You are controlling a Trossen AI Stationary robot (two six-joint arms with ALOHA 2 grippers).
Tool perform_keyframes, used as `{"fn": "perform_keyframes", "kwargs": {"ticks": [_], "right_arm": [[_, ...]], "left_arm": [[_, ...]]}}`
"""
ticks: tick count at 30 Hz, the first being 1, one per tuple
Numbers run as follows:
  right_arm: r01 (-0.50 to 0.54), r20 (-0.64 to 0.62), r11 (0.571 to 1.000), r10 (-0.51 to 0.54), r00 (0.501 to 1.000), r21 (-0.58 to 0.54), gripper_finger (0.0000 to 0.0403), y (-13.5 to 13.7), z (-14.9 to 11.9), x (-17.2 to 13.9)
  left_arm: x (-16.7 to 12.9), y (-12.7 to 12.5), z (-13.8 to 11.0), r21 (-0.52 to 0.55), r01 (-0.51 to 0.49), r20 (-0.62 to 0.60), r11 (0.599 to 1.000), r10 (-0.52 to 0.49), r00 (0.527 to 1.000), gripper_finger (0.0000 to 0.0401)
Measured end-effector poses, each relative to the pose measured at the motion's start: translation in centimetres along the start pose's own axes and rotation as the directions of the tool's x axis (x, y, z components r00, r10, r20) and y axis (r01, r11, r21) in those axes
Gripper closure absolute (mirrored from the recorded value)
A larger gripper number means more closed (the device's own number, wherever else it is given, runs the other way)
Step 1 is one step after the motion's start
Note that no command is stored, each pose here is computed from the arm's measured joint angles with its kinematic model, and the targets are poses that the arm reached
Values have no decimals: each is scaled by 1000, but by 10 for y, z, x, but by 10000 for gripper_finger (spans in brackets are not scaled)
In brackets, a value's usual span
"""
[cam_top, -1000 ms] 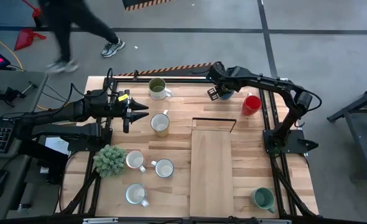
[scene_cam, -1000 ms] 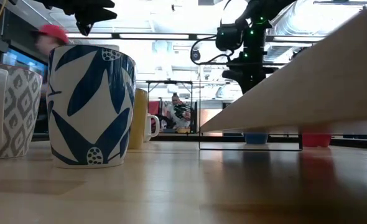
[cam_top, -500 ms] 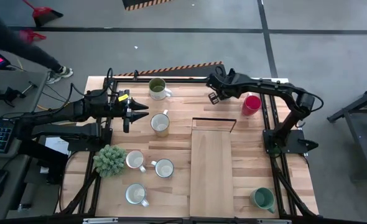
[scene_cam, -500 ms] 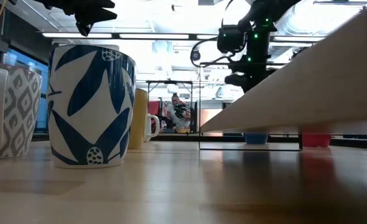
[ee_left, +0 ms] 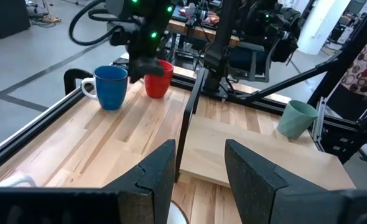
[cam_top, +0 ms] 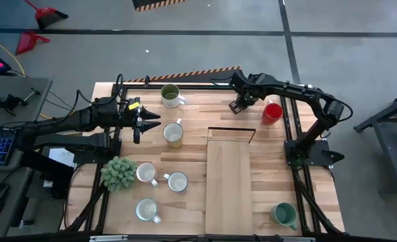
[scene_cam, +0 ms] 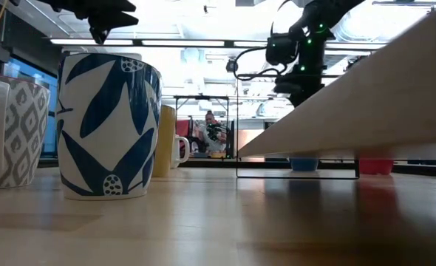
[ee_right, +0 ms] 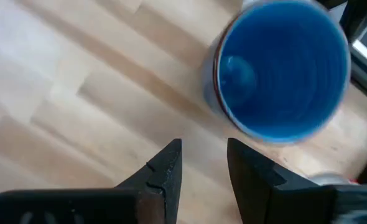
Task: Place coffee mugs
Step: Put the blue mug on the shelf
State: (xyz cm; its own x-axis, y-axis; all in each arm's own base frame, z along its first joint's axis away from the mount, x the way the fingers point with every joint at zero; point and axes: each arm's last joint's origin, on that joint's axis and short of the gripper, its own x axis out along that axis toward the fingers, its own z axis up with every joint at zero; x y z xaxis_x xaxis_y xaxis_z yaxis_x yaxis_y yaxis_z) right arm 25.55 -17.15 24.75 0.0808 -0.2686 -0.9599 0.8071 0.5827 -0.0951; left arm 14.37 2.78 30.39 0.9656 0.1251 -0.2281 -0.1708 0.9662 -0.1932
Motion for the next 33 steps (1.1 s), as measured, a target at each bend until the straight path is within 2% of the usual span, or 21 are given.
{"fn": "perform_keyframes", "kwargs": {"ticks": [5, 12, 19, 22, 26, 33], "right_arm": [[-4, 32, 999, 5, 999, -39, 295, -15, -8, -24], [-88, 136, 996, 91, 987, -28, 295, -43, -15, -61], [-76, 255, 997, 81, 963, -31, 295, -73, 16, -96], [-104, 237, 994, 112, 965, -45, 295, -84, 35, -102], [-92, 140, 993, 102, 985, -73, 295, -93, 61, -98], [-117, -2, 982, 119, 993, -148, 295, -94, 86, -74]], "left_arm": [[0, 0, -1, 0, -2, -10, 1000, 2, 1000, 272], [1, 0, -2, -1, -4, -19, 1000, 4, 1000, 272], [10, 2, -5, -4, -12, -61, 1000, 11, 998, 272], [16, 3, -8, -6, -17, -90, 1000, 17, 996, 272], [23, 3, -11, -6, -14, -119, 1000, 13, 993, 272], [18, -5, -3, 41, 40, -35, 998, -38, 999, 272]]}}
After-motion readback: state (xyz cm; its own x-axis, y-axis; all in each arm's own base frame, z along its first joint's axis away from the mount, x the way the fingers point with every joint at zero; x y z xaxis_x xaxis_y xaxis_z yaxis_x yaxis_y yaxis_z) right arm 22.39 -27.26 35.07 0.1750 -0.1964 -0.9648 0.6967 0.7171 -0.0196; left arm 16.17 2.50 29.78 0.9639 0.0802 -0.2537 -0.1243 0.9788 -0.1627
